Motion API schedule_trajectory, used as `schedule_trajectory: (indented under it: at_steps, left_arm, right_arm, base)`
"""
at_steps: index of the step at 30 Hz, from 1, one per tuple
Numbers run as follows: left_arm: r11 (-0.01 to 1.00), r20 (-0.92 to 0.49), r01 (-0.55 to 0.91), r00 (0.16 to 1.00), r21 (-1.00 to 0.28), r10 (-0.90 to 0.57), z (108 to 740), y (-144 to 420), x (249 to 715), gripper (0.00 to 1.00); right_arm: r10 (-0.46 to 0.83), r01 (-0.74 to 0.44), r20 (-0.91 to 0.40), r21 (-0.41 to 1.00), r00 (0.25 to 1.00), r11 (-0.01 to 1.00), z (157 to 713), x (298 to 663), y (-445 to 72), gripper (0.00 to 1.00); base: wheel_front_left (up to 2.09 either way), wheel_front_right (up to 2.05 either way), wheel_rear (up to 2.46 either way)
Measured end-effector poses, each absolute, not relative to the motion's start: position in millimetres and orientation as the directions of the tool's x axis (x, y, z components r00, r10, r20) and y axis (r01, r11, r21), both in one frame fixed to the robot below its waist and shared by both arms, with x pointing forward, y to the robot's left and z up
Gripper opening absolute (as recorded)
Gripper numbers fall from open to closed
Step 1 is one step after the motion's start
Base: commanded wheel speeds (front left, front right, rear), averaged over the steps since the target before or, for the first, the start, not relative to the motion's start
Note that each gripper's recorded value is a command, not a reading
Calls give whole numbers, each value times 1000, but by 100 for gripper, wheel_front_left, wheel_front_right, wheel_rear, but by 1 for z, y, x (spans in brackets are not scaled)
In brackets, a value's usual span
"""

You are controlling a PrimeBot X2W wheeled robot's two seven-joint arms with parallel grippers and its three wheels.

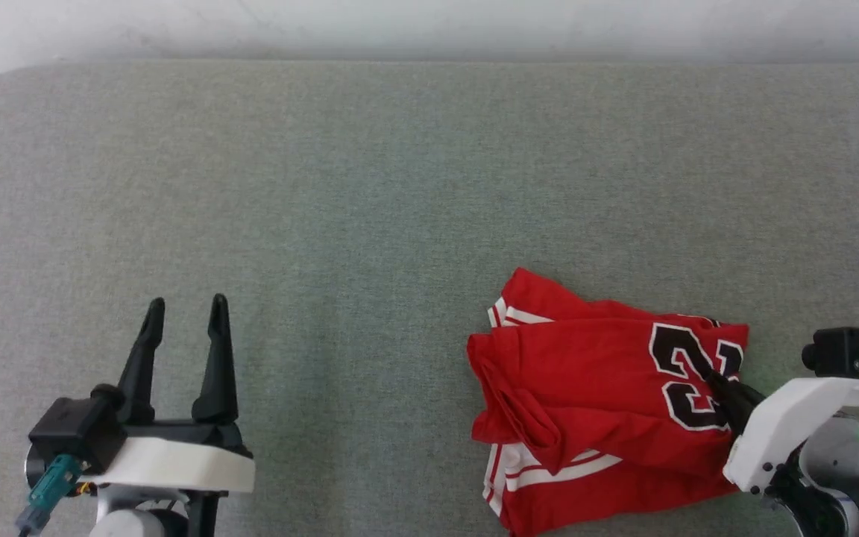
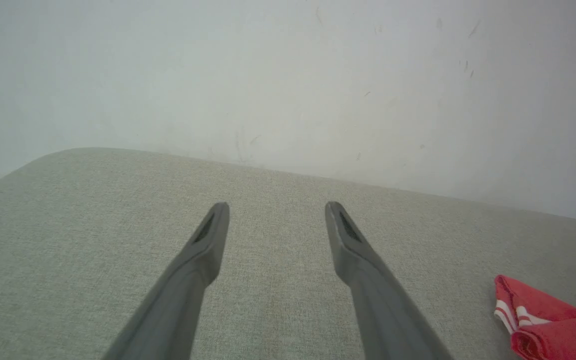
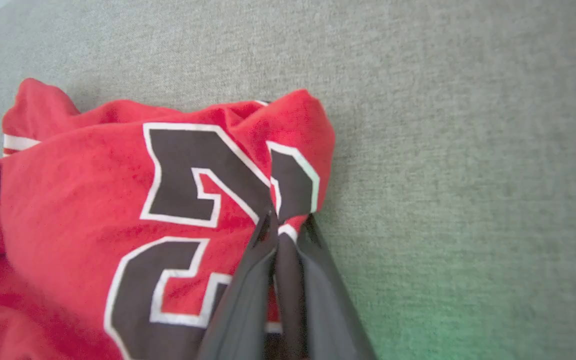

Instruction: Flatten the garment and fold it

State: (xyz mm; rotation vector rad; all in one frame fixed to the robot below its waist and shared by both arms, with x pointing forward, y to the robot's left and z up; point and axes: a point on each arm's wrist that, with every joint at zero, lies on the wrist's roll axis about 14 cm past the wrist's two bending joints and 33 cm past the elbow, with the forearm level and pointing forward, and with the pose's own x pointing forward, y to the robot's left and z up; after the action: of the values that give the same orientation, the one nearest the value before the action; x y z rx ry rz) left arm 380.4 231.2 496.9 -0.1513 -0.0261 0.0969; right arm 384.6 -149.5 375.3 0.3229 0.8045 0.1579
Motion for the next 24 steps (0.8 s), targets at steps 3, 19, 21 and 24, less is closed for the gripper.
schedule_trajectory:
  at_steps: [3, 19, 21, 24]
  left_arm:
    - [984, 28, -87, 995, -153, 92, 500, 229, 381, 100]
    - [992, 70, 25, 997, -124, -17, 510, 208, 418, 100]
    - [993, 89, 43, 995, -106, -34, 514, 206, 429, 100]
    - [994, 99, 66, 993, -87, -57, 514, 202, 445, 100]
  right_arm:
    - [255, -30, -674, 327, 693, 945, 379, 390, -148, 0]
    - [2, -99, -531, -154, 847, 983, 476, 465, -247, 0]
    - [-51, -88, -525, -237, 849, 968, 483, 473, -266, 0]
    - [-131, -57, -506, -340, 853, 939, 493, 484, -295, 0]
  base:
    - [0, 0, 0]
    - [0, 0, 0]
    - [0, 0, 0]
    - [0, 0, 0]
